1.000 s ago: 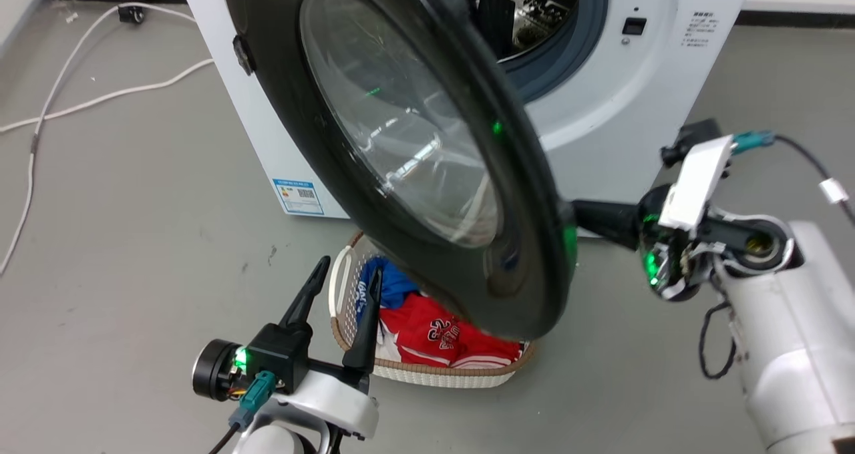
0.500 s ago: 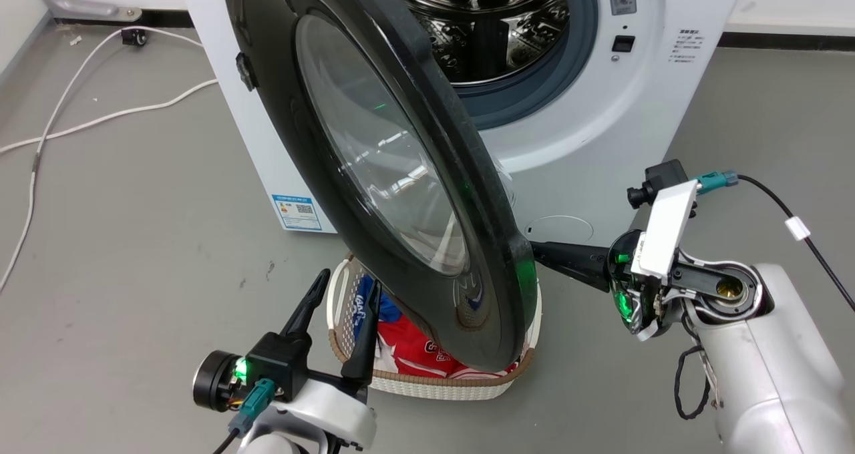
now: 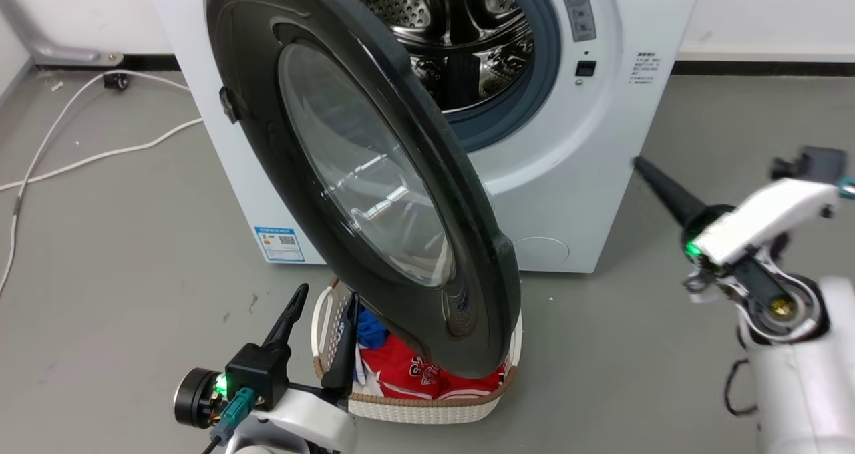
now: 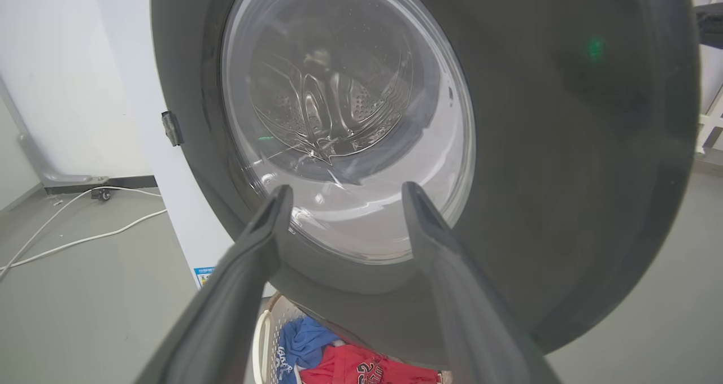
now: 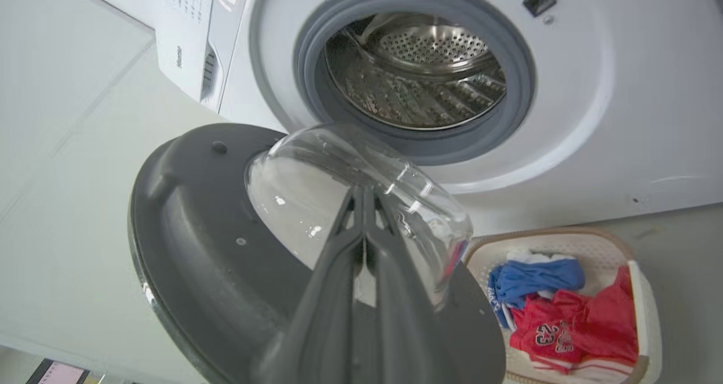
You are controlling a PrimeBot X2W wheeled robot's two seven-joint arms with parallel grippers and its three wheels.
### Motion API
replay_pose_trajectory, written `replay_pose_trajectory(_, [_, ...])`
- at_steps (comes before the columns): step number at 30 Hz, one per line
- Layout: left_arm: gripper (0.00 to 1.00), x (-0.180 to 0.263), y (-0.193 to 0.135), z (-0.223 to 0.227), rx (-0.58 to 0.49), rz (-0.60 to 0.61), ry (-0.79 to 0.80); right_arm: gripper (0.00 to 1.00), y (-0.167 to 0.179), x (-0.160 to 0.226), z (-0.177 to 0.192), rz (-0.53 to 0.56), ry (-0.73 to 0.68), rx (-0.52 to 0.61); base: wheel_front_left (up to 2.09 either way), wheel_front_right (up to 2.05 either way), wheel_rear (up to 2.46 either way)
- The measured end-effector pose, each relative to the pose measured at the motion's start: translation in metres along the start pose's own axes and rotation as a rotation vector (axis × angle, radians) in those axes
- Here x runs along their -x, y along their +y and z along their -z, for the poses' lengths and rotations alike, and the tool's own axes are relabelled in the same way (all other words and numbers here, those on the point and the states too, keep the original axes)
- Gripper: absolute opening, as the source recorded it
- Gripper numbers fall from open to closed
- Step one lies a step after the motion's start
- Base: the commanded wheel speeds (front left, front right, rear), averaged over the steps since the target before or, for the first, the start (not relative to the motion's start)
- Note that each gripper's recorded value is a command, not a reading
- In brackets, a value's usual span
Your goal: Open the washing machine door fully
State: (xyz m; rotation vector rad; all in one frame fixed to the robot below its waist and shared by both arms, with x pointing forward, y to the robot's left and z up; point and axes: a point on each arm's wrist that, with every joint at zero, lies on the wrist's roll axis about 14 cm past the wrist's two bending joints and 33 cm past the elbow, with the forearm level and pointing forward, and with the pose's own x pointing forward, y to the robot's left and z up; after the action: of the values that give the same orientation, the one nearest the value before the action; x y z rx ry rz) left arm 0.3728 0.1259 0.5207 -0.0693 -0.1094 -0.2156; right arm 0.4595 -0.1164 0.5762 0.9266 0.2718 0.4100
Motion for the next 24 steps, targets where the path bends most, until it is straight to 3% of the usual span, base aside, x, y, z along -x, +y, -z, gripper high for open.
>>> replay_pose_trajectory(11, [1.00,0.002,0.001,-0.003,-0.001,-0.008,-0.006,0.00,-0.040,0.079,-0.046,0.161,-0.335,0.221,0.00,0.00,0.00])
replay_pose_trajectory(13, [1.00,0.002,0.004,-0.003,-0.004,-0.013,-0.003,0.44,-0.042,0.091,-0.049,0.188,-0.371,0.298,0.00,0.00,0.00])
replay_pose_trajectory(14, [1.00,0.003,0.005,-0.004,-0.007,-0.013,-0.004,0.79,-0.041,0.097,-0.051,0.195,-0.394,0.332,0.00,0.00,0.00])
replay_pose_trajectory(15, [1.00,0.002,0.005,-0.004,-0.008,-0.015,-0.005,1.00,-0.039,0.102,-0.053,0.202,-0.412,0.387,0.00,0.00,0.00])
replay_pose_trajectory(19, [1.00,0.003,0.007,-0.008,-0.015,-0.021,-0.011,1.00,-0.024,0.117,-0.064,0.224,-0.468,0.636,0.00,0.00,0.00])
replay_pose_trajectory(24, [1.00,0.005,0.009,-0.012,-0.021,-0.027,-0.020,1.00,-0.007,0.126,-0.058,0.240,-0.468,0.868,0.00,0.00,0.00])
